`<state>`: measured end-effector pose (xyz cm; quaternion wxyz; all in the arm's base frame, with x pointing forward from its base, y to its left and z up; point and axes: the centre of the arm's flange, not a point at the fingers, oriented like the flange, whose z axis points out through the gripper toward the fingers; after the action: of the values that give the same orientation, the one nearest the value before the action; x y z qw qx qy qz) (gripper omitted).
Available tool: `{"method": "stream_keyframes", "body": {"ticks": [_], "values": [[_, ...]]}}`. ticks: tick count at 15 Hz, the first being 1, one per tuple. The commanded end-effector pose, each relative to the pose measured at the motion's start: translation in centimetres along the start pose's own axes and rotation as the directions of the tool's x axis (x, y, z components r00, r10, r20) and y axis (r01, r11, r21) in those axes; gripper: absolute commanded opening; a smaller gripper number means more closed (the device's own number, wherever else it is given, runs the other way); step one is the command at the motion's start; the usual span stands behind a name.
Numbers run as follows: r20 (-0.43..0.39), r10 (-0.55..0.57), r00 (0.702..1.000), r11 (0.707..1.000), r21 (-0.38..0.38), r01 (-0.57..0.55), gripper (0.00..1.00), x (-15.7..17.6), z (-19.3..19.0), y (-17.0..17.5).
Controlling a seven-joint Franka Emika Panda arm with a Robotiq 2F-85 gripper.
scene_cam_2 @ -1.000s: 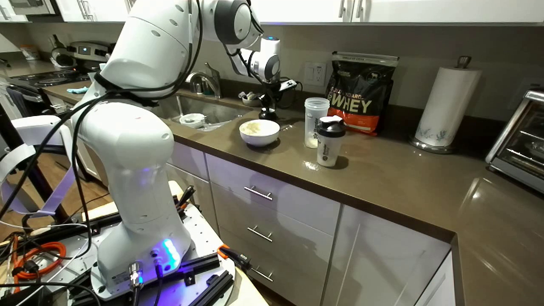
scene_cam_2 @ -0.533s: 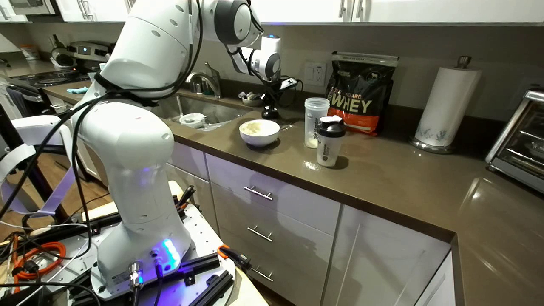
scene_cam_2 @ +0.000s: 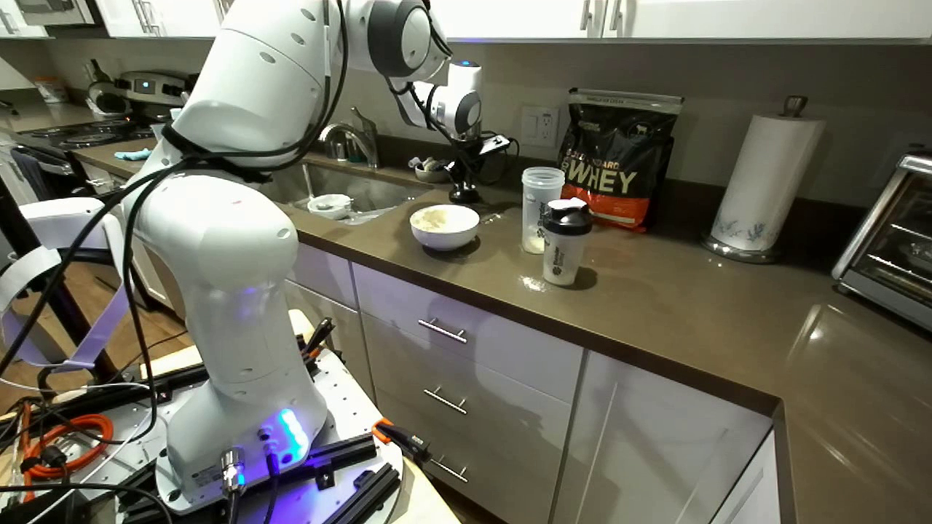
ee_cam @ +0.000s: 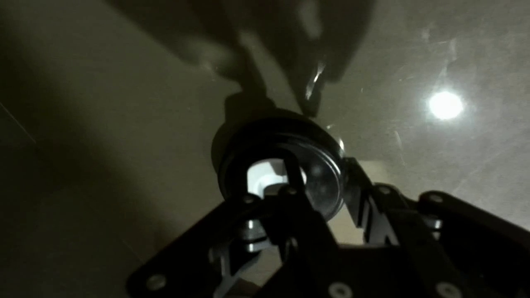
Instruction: Pick the lid on the counter and put it on the bigger cup
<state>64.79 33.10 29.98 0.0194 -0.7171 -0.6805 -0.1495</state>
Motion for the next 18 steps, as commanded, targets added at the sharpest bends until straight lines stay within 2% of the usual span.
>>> {"method": "stream_keyframes", "body": {"ticks": [1, 6, 8, 18], "values": [[0.015, -0.036, 0.999, 0.999, 0.01, 0.036, 0.63, 0.1, 0.3, 0.4], [0.015, -0.038, 0.999, 0.999, 0.012, 0.038, 0.95, 0.3, 0.4, 0.4], [0.015, -0.039, 0.999, 0.999, 0.006, 0.039, 1.0, 0.3, 0.1, 0.5], [-0.006, -0.039, 0.999, 0.999, -0.005, 0.039, 1.0, 1.1, -0.2, 1.7]]}}
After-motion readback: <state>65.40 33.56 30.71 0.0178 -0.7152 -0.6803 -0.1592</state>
